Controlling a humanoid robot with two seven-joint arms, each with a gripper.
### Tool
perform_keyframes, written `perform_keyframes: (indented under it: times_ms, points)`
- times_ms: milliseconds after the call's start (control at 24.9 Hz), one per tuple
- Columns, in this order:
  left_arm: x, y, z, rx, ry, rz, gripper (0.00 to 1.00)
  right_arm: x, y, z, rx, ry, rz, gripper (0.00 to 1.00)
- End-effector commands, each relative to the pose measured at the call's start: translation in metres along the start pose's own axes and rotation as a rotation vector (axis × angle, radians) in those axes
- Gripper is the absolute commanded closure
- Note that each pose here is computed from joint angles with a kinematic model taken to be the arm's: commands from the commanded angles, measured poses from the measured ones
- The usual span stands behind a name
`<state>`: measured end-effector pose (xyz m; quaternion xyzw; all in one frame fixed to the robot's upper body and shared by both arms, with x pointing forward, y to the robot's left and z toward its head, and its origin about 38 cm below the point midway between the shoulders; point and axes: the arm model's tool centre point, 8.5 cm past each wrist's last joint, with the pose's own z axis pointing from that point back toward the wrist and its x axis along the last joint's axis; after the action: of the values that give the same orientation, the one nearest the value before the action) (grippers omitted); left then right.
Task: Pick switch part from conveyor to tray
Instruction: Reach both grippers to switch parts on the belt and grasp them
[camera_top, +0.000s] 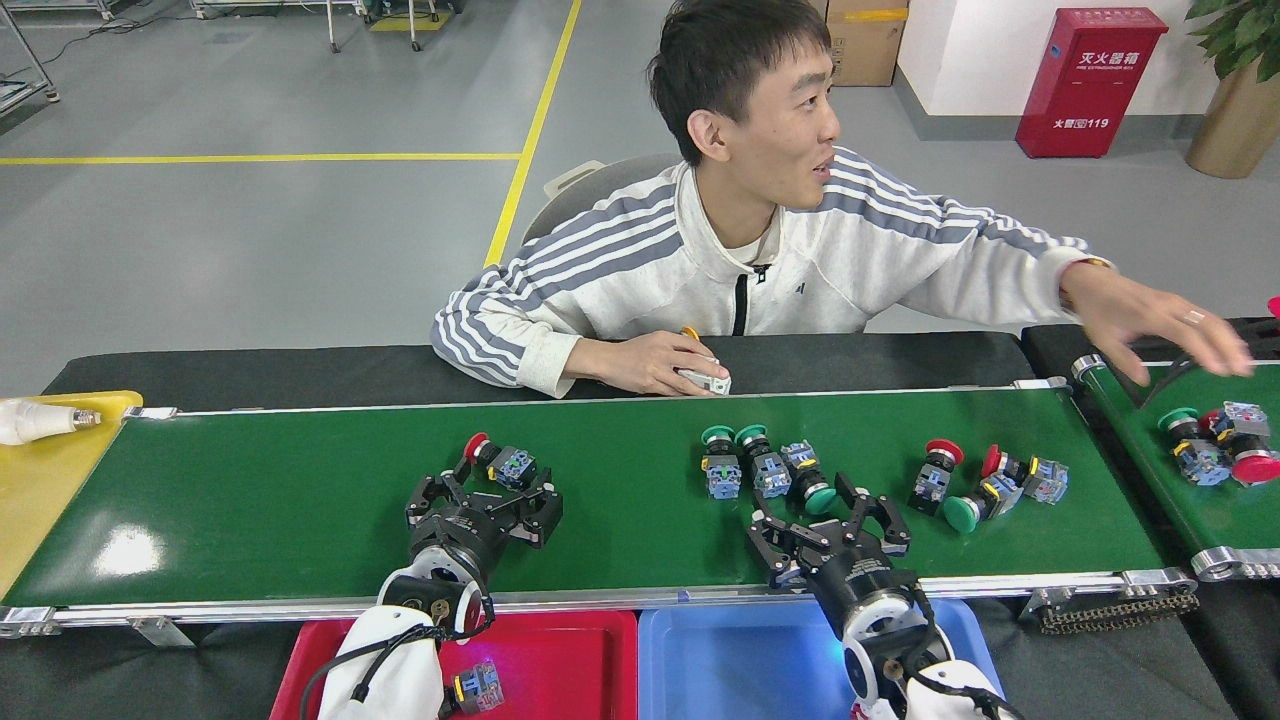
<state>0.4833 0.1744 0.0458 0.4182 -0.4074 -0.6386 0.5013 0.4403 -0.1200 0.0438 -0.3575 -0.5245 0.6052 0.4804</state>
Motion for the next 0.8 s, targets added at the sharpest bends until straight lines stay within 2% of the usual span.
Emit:
perform_keyframes:
  times_ms: [0,160,241,321,441,481,562,642,722,762]
  points:
    - [-0.005,0.017,-0.004,0.041,0.025,0.002,0.1,0.009,-0.01,-0.011,-0.009,-0.008,-0.002,0.02]
    - [-0.005,0.014,-0.005,0.032,0.027,0.007,0.38,0.026,-0.01,-0.028,0.017,-0.02,0.005,0.02]
    - [-0.005,0.012,-0.005,0.025,0.025,0.013,0.62,0.035,-0.011,-0.036,0.029,-0.026,0.012,0.02]
    - [-0.005,0.01,-0.006,0.019,0.021,0.012,0.75,0.041,-0.01,-0.043,0.048,-0.031,0.011,0.02]
    - [-0.003,0.012,-0.006,0.042,0.015,0.013,0.83,0.043,-0.009,-0.05,0.067,-0.026,0.012,0.07]
    - [-0.002,0.013,-0.006,0.06,0.01,0.011,0.86,0.043,-0.008,-0.05,0.07,-0.025,0.012,0.15]
    - [0.001,0.015,-0.005,0.085,-0.014,0.001,0.88,0.041,-0.008,-0.049,0.071,-0.026,0.018,0.42]
    - [0.013,0.018,0.002,0.108,-0.104,-0.016,0.89,0.036,-0.007,-0.049,0.072,-0.022,0.026,0.7]
    - [0.03,0.024,0.024,0.172,-0.242,-0.049,0.89,0.029,-0.006,-0.048,0.069,-0.013,0.032,0.86]
    - [0.034,0.022,0.034,0.188,-0.296,-0.064,0.89,0.027,-0.006,-0.047,0.065,-0.012,0.034,0.89]
